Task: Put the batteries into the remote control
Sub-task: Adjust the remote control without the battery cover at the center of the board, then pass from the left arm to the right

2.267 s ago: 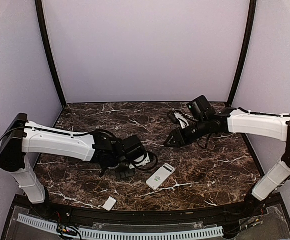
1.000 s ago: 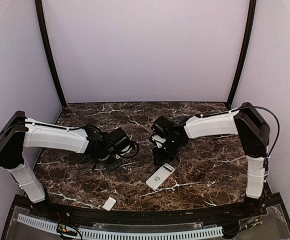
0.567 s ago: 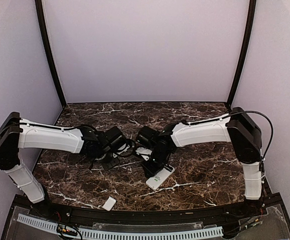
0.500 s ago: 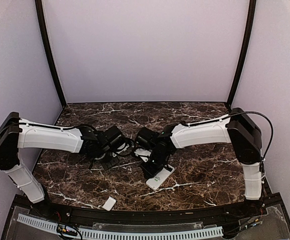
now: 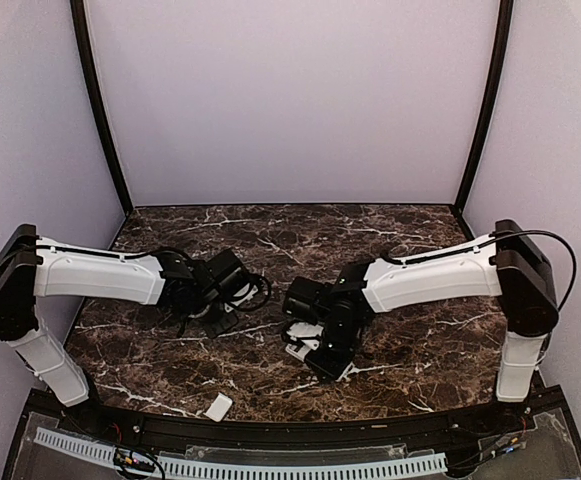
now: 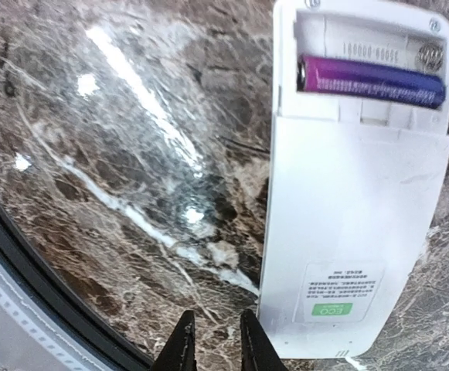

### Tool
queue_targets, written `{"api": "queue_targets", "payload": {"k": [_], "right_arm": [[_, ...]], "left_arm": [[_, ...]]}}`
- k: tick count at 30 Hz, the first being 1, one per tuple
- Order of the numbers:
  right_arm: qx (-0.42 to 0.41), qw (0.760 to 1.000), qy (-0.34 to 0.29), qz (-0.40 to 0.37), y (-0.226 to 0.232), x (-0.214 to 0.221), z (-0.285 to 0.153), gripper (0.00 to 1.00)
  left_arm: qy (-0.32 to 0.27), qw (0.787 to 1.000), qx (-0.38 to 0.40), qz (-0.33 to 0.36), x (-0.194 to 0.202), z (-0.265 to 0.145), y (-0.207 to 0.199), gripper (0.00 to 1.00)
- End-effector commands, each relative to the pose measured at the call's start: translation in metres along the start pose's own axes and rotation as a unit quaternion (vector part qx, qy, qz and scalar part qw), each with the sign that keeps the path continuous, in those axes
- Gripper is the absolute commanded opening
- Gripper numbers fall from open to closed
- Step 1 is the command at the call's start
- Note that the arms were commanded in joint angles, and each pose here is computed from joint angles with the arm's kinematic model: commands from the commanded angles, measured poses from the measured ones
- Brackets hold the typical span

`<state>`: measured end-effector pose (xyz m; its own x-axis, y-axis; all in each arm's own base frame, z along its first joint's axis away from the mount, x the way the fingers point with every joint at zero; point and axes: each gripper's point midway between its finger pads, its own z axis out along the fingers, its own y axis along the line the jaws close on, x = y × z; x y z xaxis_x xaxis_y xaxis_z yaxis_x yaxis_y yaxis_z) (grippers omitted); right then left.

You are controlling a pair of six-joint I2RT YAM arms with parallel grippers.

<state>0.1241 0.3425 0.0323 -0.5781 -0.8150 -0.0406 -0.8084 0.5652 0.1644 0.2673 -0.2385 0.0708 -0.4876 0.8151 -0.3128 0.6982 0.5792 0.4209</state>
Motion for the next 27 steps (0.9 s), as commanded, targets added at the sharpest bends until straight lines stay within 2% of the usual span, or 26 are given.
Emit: {"api": "queue_targets", "payload": {"k": [1,4,7,10,14,18,23,27], "right_arm": [[-0.039,0.996,-0.072,-0.021,0.02,-0.035,-0.045,0.2],[-0.048,0.992,-0.116,-0.033,0.025,-0.048,-0.065,0.27],[-0.024,0.99,-0.14,-0.022,0.008,-0.05,-0.073,0.32],[-0.007,0.986,-0.165,0.018,-0.016,-0.051,-0.081,0.34],[-0.035,0.973,-0.212,0.088,-0.045,-0.056,-0.095,0.38],[-0.04,0.969,-0.211,0.119,-0.06,-0.057,-0.092,0.38],[-0.041,0.97,-0.183,0.153,-0.069,-0.053,-0.078,0.38],[-0.118,0.955,-0.204,0.182,-0.065,-0.061,-0.079,0.37]], "left_arm": [[-0.003,1.0,0.019,-0.018,-0.005,-0.007,-0.001,0.0],[0.009,0.999,0.033,-0.036,0.0,-0.01,-0.005,0.0],[0.011,0.995,0.073,-0.07,0.001,-0.017,-0.017,0.0],[0.012,0.991,0.101,-0.091,-0.001,-0.023,-0.027,0.0],[0.015,0.981,0.152,-0.116,-0.005,-0.028,-0.05,0.0],[0.053,0.973,0.186,-0.125,0.001,-0.024,-0.077,0.0],[0.061,0.972,0.209,-0.093,-0.018,-0.038,-0.11,0.0],[0.052,0.963,0.24,-0.106,-0.037,-0.047,-0.121,0.0]]}}
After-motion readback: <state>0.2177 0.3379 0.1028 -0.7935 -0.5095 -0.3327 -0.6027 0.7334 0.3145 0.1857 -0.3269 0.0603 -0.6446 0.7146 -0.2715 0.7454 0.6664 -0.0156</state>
